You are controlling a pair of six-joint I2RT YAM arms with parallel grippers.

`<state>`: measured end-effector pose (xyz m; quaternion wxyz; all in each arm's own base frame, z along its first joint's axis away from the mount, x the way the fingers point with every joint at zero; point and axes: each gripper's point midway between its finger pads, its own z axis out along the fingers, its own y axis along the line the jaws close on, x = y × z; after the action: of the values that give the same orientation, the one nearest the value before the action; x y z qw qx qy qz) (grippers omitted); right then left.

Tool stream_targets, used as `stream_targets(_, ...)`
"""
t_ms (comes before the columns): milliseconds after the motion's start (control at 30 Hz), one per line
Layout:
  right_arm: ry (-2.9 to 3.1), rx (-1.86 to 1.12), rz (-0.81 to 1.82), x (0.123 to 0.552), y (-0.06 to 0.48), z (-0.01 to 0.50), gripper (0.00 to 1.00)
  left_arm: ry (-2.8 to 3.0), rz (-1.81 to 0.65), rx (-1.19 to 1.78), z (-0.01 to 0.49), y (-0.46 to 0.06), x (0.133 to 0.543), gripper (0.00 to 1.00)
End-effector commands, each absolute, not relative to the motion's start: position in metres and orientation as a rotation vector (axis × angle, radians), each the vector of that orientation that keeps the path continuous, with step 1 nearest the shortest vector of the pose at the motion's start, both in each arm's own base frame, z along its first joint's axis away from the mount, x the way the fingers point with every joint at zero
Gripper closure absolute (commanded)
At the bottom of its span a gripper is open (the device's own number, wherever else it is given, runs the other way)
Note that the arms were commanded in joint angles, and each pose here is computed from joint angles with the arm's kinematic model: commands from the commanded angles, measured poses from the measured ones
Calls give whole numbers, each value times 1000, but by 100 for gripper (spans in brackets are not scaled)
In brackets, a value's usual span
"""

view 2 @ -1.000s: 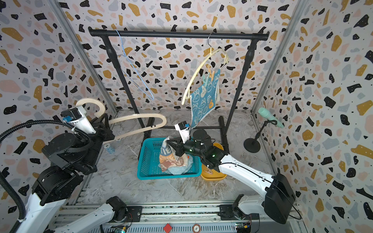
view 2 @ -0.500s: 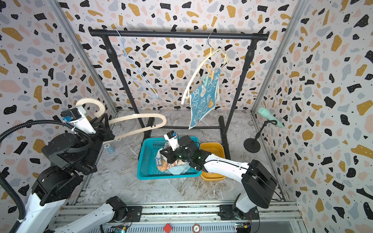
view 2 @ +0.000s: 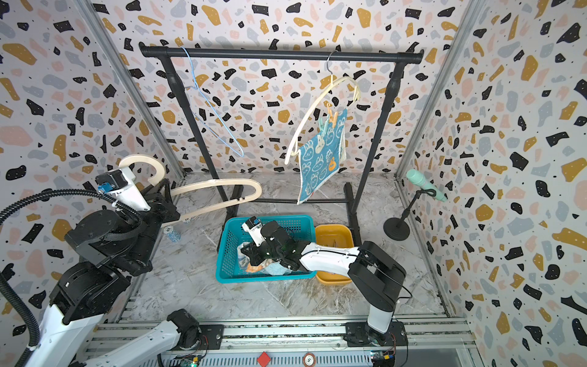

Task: Remove the clothespins securing towels to the hanger
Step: Place the towel in the basket.

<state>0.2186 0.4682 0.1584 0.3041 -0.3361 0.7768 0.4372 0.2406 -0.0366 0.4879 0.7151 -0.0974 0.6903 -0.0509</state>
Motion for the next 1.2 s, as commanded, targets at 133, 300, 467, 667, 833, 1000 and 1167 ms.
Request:
stream_targets(133, 2058, -936, 1143, 214, 484, 153, 100, 1495, -103, -237, 493, -30, 238, 100)
stream_targets(300, 2097, -979, 1104, 210, 490, 135, 100, 1498, -105, -234, 493, -32, 239, 100)
stream_targets(467, 2094, -991, 1077, 209, 490, 136, 100, 1498, -101, -234, 492, -31, 239, 100)
stream_targets(667, 2010, -974, 1090, 209, 485, 173, 78, 1506, -104, -220, 490, -34, 241, 100)
stream_targets(833, 1942, -957, 1102, 206, 475, 204, 61, 1511, -115, -201, 489, -39, 243, 100)
stream_targets(1000, 1915, -926, 1079, 206, 461, 224, 60, 1515, -125, -182, 490, -42, 243, 100)
stream_targets(1167, 1880, -893, 1081, 202, 439, 244, 60, 1529, -154, -135, 489, -51, 244, 100)
